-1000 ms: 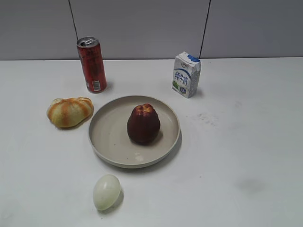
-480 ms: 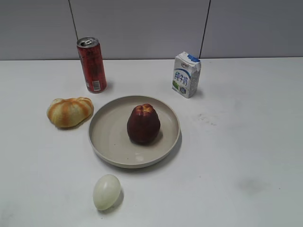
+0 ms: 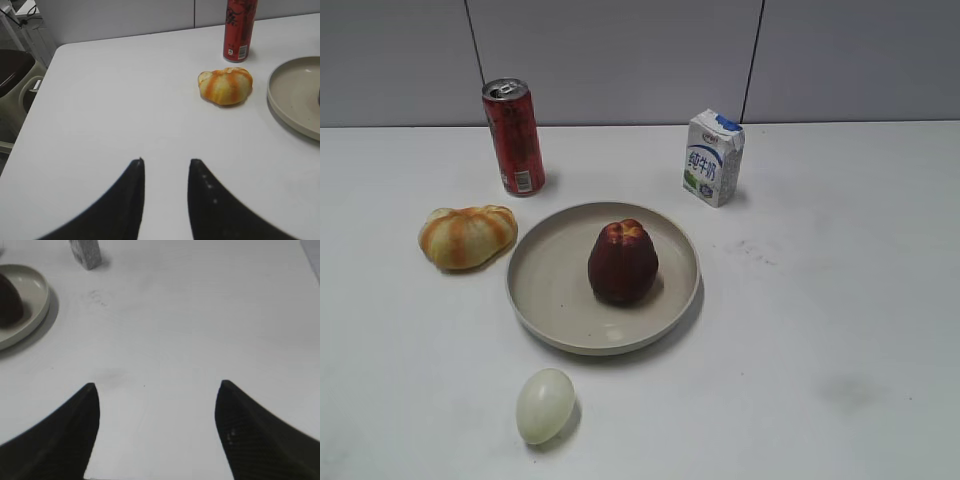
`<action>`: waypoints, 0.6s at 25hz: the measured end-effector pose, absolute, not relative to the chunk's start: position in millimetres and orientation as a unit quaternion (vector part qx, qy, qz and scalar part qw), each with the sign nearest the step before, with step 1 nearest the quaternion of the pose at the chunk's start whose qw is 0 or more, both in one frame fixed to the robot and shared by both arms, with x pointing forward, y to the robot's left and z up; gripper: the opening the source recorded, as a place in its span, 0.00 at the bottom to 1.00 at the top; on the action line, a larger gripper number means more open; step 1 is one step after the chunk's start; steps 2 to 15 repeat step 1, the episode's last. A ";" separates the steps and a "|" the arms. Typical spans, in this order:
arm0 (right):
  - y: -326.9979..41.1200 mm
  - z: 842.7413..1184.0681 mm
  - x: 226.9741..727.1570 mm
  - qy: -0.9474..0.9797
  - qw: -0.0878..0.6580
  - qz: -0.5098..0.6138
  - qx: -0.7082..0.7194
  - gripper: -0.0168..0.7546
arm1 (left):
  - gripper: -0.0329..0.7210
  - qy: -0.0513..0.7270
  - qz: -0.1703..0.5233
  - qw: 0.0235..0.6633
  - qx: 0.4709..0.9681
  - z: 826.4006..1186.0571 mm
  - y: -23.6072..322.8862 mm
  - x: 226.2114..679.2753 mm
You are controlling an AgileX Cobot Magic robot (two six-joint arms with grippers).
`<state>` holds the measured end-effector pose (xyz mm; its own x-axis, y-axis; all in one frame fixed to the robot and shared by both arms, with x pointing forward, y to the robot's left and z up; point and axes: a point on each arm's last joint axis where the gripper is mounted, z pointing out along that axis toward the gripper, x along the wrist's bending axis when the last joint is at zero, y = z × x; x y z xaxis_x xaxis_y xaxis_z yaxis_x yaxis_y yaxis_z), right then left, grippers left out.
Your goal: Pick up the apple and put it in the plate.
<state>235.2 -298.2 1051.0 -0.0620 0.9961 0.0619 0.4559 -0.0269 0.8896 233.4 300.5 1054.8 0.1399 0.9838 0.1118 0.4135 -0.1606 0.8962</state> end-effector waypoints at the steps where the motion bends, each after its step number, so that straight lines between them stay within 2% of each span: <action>1: -298.2 1050.9 234.6 0.609 0.340 0.400 0.595 0.76 | 0.36 0.531 0.385 0.371 0.658 1054.8 300.5 233.4; 15: -298.2 1050.9 234.6 0.609 0.340 0.400 0.595 0.76 | 0.36 0.531 0.385 0.371 0.658 1054.8 300.5 233.4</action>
